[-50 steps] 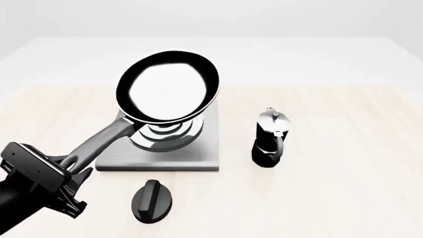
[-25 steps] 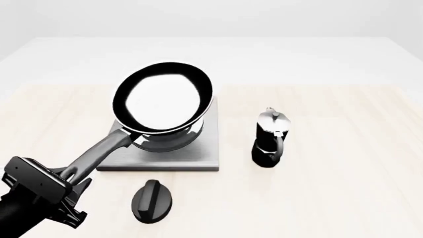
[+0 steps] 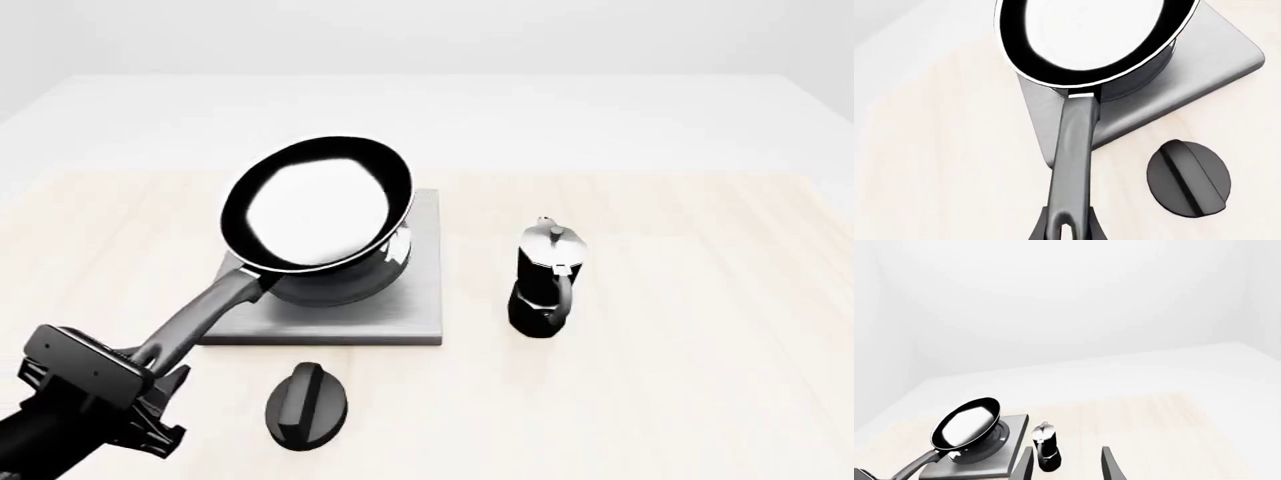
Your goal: Put the frying pan on the stove.
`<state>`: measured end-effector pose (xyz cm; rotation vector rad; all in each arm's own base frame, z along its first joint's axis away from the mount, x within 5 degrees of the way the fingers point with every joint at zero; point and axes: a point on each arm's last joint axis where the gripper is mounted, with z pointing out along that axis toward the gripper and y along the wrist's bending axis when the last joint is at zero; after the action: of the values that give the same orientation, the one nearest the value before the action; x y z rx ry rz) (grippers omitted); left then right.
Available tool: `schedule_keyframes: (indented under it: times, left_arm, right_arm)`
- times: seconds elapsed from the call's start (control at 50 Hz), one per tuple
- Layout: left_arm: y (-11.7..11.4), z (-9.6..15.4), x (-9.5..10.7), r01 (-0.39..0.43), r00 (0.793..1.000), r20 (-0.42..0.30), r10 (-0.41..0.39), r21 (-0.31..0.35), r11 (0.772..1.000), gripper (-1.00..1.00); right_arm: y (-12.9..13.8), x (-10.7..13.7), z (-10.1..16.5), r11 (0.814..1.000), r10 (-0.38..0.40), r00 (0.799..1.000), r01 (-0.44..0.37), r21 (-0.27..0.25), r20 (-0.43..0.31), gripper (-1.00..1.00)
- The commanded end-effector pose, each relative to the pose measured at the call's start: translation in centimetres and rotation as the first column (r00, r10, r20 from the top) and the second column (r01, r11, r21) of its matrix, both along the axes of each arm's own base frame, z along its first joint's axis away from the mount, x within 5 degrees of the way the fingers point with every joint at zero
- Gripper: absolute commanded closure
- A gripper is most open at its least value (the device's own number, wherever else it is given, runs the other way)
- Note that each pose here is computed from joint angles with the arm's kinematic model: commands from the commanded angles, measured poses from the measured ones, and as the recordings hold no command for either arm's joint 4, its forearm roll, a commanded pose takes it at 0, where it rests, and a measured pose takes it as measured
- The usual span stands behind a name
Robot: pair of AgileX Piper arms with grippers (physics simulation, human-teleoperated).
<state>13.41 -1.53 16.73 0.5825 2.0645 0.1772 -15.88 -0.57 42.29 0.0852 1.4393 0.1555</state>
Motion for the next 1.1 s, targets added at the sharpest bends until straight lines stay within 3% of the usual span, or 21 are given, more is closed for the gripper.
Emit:
schedule_keyframes:
  times: [0.02, 1.1]
  left_arm:
    - [0.2, 0.1, 0.7, -0.078, 0.996, 0.034, 0.081, -0.085, 0.993, 1.00]
    - [0.2, -2.0, 2.8, -0.054, 0.998, -0.018, 0.053, -0.018, 0.998, 1.00]
  right_arm:
    - [0.1, 0.0, 0.0, 1.000, -0.004, 1.000, 0.004, -0.004, 0.000, -1.00]
    - [0.1, 0.0, 0.0, 1.000, -0.005, 1.000, 0.005, -0.003, 0.001, -1.00]
